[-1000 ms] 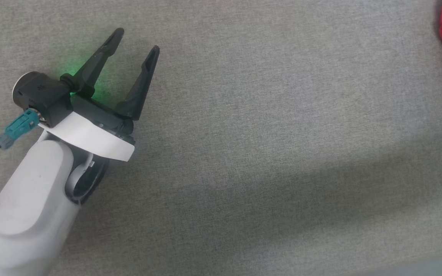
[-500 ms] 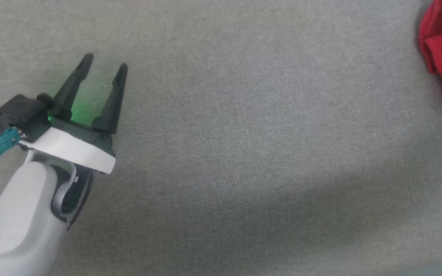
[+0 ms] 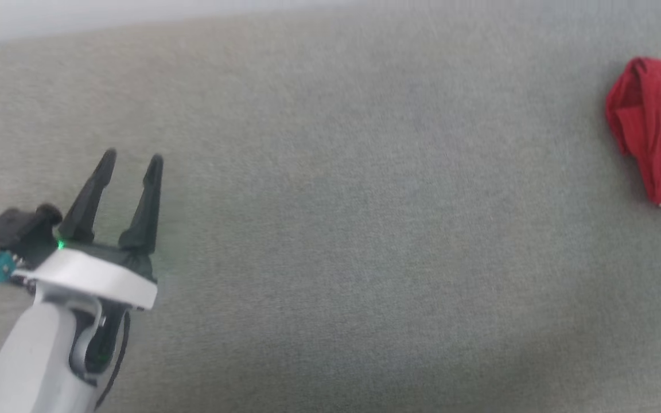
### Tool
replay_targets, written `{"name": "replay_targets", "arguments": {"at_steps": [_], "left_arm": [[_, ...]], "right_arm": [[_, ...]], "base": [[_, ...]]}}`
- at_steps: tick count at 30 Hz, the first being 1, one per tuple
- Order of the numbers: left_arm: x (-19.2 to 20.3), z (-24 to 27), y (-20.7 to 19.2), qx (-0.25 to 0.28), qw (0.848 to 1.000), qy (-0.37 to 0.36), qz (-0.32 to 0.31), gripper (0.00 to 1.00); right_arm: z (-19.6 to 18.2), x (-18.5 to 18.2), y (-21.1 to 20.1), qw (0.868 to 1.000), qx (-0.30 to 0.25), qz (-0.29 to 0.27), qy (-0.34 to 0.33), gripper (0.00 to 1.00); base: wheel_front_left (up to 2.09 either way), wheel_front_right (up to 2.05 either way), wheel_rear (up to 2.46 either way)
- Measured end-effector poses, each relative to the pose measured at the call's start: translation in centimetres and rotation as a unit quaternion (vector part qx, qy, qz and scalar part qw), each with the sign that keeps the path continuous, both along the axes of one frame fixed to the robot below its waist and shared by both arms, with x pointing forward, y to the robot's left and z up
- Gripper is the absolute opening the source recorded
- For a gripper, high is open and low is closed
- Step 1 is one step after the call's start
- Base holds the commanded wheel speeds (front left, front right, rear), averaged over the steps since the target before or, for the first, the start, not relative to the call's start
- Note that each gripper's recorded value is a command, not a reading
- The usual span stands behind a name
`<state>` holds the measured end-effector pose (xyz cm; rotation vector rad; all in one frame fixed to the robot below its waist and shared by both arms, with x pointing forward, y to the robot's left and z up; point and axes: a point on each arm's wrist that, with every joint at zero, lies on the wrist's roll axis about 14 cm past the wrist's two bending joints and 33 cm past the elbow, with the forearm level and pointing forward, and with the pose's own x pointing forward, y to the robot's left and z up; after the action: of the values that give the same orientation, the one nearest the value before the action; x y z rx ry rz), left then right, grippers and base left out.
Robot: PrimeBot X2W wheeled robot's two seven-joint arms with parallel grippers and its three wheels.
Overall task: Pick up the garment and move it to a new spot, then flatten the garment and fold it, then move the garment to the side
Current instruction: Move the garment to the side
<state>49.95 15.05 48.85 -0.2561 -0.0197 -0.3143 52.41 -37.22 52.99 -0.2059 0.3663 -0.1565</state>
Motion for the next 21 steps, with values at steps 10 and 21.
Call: {"name": "replay_targets", "arguments": {"at_steps": [10,21], "left_arm": [[-5.4,3.0,5.4,0.015,0.997,-0.026,0.077,1.0],[-11.1,3.1,10.3,0.038,0.987,-0.024,0.155,1.0]], "right_arm": [[2.2,-1.4,6.4,0.993,0.037,0.078,-0.08,1.0],[1.2,-5.1,10.4,0.982,0.069,0.121,-0.13,1.0]], "base": [[0.0,0.0,0.0],[0.0,0.0,0.0]]}}
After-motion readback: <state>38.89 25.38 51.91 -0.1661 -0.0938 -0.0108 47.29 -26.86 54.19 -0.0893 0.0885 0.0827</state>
